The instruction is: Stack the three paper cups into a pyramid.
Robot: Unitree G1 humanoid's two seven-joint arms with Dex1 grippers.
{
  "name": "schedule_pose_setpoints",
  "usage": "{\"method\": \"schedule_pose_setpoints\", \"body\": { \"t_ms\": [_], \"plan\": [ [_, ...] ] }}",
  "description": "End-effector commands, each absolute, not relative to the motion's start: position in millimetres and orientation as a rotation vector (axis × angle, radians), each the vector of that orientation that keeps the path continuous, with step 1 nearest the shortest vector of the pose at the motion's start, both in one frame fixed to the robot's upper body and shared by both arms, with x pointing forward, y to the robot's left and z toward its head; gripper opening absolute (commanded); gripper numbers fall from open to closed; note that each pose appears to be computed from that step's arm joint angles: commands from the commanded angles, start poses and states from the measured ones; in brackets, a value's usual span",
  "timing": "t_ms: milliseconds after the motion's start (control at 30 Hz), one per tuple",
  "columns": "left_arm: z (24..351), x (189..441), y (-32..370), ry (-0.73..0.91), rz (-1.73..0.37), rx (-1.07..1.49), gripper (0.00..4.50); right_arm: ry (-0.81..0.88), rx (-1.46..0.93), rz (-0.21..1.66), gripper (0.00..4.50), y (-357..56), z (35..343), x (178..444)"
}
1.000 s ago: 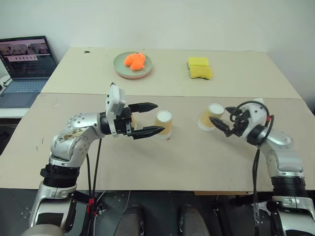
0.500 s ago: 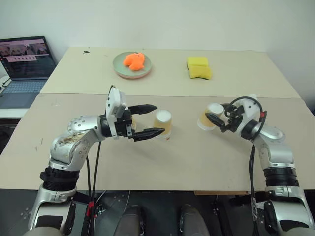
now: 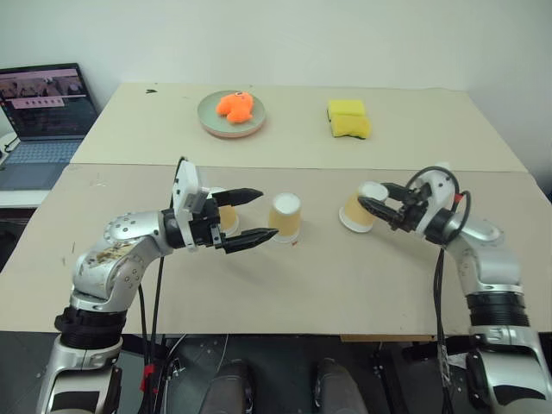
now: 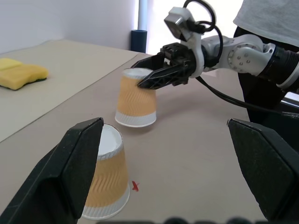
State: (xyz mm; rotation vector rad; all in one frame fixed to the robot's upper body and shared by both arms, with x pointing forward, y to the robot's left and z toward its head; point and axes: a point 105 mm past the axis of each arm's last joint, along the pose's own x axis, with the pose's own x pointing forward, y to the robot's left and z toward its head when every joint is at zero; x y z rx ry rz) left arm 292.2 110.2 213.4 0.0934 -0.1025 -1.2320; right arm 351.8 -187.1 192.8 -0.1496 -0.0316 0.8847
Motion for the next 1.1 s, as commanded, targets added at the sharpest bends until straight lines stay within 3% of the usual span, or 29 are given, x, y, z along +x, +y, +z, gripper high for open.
{"method": "schedule_pose_setpoints", "body": {
  "t_ms": [33,400,1000,1067,1100],
  "plan": [
    [222.9,286.0,110.7,-0.140,-1.228,0.114,4.50,-0.003,-0.195,1.099,2.59,-158.9,202.7,330.6],
    [225.8,281.6,111.0,-0.155,-1.201,0.111,4.50,-0.106,-0.411,1.050,2.59,-131.2,190.1,365.6],
    [228.8,280.8,111.7,-0.167,-1.182,0.100,4.50,-0.115,-0.369,1.082,2.59,-126.0,184.7,367.2],
    [229.0,281.2,111.9,-0.169,-1.180,0.099,4.50,-0.105,-0.355,1.097,3.59,-124.3,182.8,365.7],
    [228.9,281.3,112.0,-0.169,-1.179,0.098,4.50,-0.103,-0.352,1.101,3.79,-123.9,182.4,365.3]
  ]
}}
